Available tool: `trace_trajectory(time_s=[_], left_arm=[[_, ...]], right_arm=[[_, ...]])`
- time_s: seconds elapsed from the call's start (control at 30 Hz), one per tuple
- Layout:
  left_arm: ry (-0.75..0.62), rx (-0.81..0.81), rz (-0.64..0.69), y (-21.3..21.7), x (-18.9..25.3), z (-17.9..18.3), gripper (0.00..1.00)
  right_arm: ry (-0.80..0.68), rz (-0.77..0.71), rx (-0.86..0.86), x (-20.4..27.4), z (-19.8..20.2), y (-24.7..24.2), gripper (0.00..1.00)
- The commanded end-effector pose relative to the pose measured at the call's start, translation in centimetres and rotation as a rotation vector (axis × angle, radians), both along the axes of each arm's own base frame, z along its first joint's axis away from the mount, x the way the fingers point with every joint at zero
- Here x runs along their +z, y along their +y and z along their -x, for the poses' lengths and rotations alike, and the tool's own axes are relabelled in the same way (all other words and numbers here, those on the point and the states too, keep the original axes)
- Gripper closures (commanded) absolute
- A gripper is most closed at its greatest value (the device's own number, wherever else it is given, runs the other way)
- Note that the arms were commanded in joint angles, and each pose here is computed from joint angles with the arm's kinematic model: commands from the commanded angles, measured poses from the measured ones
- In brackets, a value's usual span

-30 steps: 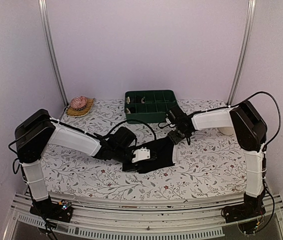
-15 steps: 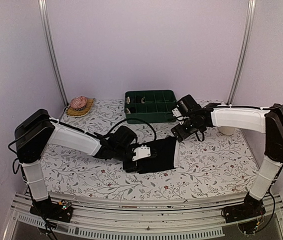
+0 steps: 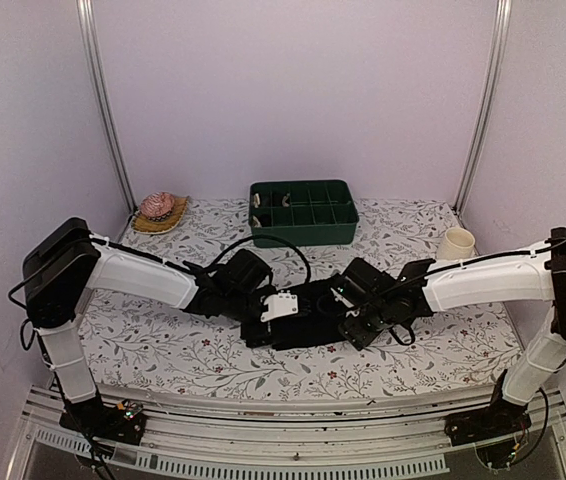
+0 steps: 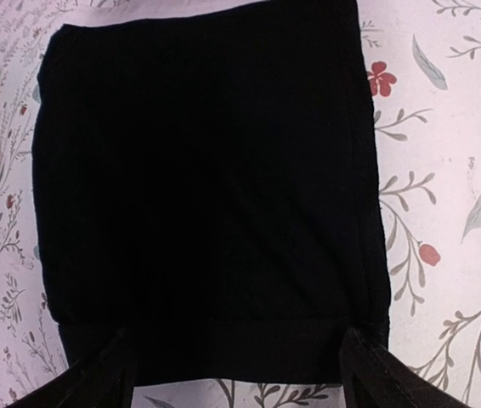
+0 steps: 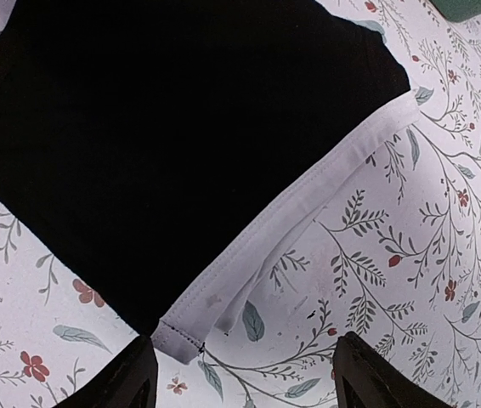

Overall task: Roll the underwear
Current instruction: Smooth out the underwear at the center of the board.

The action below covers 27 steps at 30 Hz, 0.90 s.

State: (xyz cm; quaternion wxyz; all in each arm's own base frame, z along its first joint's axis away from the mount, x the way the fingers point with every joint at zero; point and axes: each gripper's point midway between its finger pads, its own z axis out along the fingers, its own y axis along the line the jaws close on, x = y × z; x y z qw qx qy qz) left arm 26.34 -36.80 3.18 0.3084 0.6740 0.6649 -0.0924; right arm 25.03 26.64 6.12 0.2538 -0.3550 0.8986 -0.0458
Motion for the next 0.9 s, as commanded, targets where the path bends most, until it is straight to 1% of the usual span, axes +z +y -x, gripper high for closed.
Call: trace_trajectory(time_s=[0.0, 0.13, 0.27, 0.5, 0.6, 0.67, 0.73, 0.8, 0.87], left_arm=[[0.021, -0.021, 0.013, -0.2, 0.6, 0.8, 0.15], [0.036, -0.023, -0.001, 0.0, -0.1, 1.0, 0.15], [0.05, -0.028, -0.019, 0.2, -0.8, 1.3, 0.15], [0.058, -0.031, -0.04, 0.7, -1.5, 1.5, 0.17], [0.06, -0.042, -0.026, 0.5, -0.9, 1.7, 0.16], [0.059, -0.056, -0.001, 0.2, 0.1, 1.9, 0.15], [0.053, -0.066, 0.024, -0.1, 1.4, 1.9, 0.13], [0.047, -0.07, 0.057, -0.3, 3.2, 1.7, 0.03], [0.036, -0.07, 0.099, -0.3, 5.5, 1.3, 0.01]], right_arm=[[-0.006, 0.016, -0.057, -1.4, -0.2, -0.5, 0.3], [-0.033, 0.094, -0.095, -2.5, -1.0, -1.4, 0.31], [-0.04, 0.135, -0.109, -3.0, -1.3, -1.7, 0.32], [-0.056, 0.233, -0.178, -2.7, -1.2, -4.3, 0.33], [-0.056, 0.255, -0.199, -2.4, -1.0, -5.1, 0.33], [-0.058, 0.233, -0.199, -1.9, -1.0, -4.9, 0.33], [-0.063, 0.179, -0.191, -0.8, -1.0, -4.2, 0.33], [-0.087, 0.115, -0.175, 1.1, -1.2, -3.5, 0.3], [-0.12, 0.059, -0.162, 3.1, -1.6, -2.9, 0.26]])
